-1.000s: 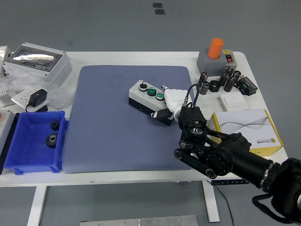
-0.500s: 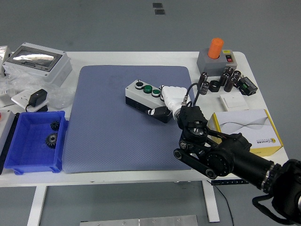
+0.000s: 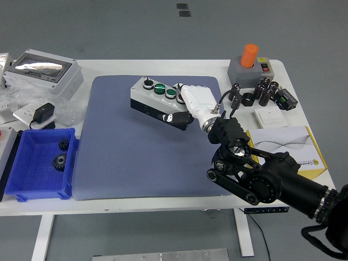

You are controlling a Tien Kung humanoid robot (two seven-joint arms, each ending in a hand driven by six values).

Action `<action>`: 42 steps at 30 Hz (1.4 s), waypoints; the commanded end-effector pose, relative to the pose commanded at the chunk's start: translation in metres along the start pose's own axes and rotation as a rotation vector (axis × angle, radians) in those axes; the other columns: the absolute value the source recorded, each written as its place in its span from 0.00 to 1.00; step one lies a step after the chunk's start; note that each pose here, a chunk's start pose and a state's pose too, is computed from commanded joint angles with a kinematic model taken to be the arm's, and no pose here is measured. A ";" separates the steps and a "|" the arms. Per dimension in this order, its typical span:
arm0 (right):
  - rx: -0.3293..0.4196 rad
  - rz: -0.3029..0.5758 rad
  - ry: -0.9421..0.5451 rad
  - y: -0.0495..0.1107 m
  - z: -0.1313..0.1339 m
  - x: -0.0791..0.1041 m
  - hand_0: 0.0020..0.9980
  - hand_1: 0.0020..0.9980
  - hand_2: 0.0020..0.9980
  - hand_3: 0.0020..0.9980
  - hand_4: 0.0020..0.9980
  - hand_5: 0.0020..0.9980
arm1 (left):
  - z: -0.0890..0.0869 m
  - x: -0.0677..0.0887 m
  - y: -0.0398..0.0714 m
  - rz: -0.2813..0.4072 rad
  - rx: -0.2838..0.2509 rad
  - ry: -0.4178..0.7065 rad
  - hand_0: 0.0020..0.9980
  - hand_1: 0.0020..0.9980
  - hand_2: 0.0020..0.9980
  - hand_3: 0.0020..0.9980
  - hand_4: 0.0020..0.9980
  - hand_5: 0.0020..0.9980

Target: Pick up the button,place it on the desk,press the button,press the button

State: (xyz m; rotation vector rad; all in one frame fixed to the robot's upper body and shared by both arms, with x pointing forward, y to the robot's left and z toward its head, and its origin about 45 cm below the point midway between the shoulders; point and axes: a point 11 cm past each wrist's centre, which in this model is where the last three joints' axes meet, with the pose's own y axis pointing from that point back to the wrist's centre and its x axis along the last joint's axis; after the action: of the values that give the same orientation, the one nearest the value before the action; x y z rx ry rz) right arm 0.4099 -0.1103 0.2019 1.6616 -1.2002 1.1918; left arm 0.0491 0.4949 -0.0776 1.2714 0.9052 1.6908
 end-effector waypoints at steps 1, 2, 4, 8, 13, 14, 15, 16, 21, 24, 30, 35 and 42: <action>0.026 0.018 0.003 0.001 -0.004 0.004 0.05 0.21 0.27 0.35 0.33 0.00 | 0.000 0.000 0.000 0.000 0.000 0.000 0.77 0.77 0.72 0.80 0.83 0.57; 0.052 0.033 0.007 0.001 -0.007 0.007 0.05 0.21 0.27 0.35 0.33 0.00 | 0.000 -0.001 0.000 0.000 -0.001 0.000 0.77 0.77 0.72 0.80 0.83 0.57; 0.115 0.053 0.028 0.005 -0.015 0.011 0.05 0.21 0.27 0.35 0.33 0.00 | 0.000 -0.001 0.000 -0.001 -0.001 -0.001 0.77 0.77 0.72 0.80 0.83 0.57; 0.279 0.040 0.092 0.020 -0.035 0.010 0.05 0.21 0.28 0.35 0.33 0.00 | -0.001 -0.002 0.000 -0.003 0.000 -0.004 0.77 0.77 0.73 0.80 0.83 0.58; 0.380 -0.049 0.115 0.038 -0.042 -0.015 0.04 0.21 0.28 0.35 0.30 0.00 | 0.001 -0.003 0.000 -0.005 -0.004 -0.007 0.77 0.77 0.72 0.80 0.84 0.59; 0.381 -0.062 0.118 0.039 -0.040 -0.019 0.04 0.21 0.28 0.35 0.30 0.00 | 0.001 -0.003 0.000 -0.005 -0.004 -0.007 0.77 0.77 0.72 0.80 0.84 0.59; 0.377 -0.080 0.123 0.040 -0.038 -0.025 0.04 0.21 0.28 0.35 0.30 0.00 | 0.001 -0.003 0.000 -0.006 -0.005 -0.009 0.77 0.77 0.72 0.80 0.84 0.59; 0.372 -0.101 0.128 0.042 -0.035 -0.032 0.04 0.21 0.28 0.35 0.30 0.00 | 0.002 -0.004 0.000 -0.007 -0.006 -0.010 0.77 0.77 0.72 0.80 0.84 0.59; 0.357 -0.106 0.178 0.040 -0.024 -0.046 0.04 0.21 0.28 0.35 0.30 0.00 | 0.003 -0.005 0.000 -0.013 -0.009 -0.016 0.77 0.77 0.73 0.80 0.84 0.60; 0.356 -0.095 0.199 0.040 -0.018 -0.051 0.04 0.21 0.28 0.35 0.30 0.00 | 0.005 -0.006 0.000 -0.016 -0.011 -0.018 0.77 0.77 0.73 0.80 0.84 0.60; 0.375 -0.079 0.210 0.041 -0.019 -0.051 0.05 0.21 0.28 0.35 0.32 0.00 | 0.006 -0.003 0.000 -0.013 -0.010 -0.020 0.77 0.77 0.73 0.80 0.84 0.61; 0.370 -0.108 0.212 0.043 -0.019 -0.057 0.05 0.21 0.28 0.35 0.32 0.00 | 0.008 -0.003 -0.001 -0.014 -0.015 -0.019 0.77 0.77 0.73 0.80 0.84 0.61; 0.324 -0.177 0.210 0.043 -0.012 -0.066 0.16 0.34 0.44 0.38 0.49 0.00 | 0.010 -0.003 -0.001 -0.014 -0.015 -0.018 0.77 0.77 0.72 0.80 0.85 0.62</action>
State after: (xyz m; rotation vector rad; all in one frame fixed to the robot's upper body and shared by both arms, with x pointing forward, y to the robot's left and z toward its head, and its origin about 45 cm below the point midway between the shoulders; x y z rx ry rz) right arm 0.3573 -0.0942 0.1443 1.7792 -0.7437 1.4629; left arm 0.0597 0.4931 -0.0769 1.2650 0.8870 1.6695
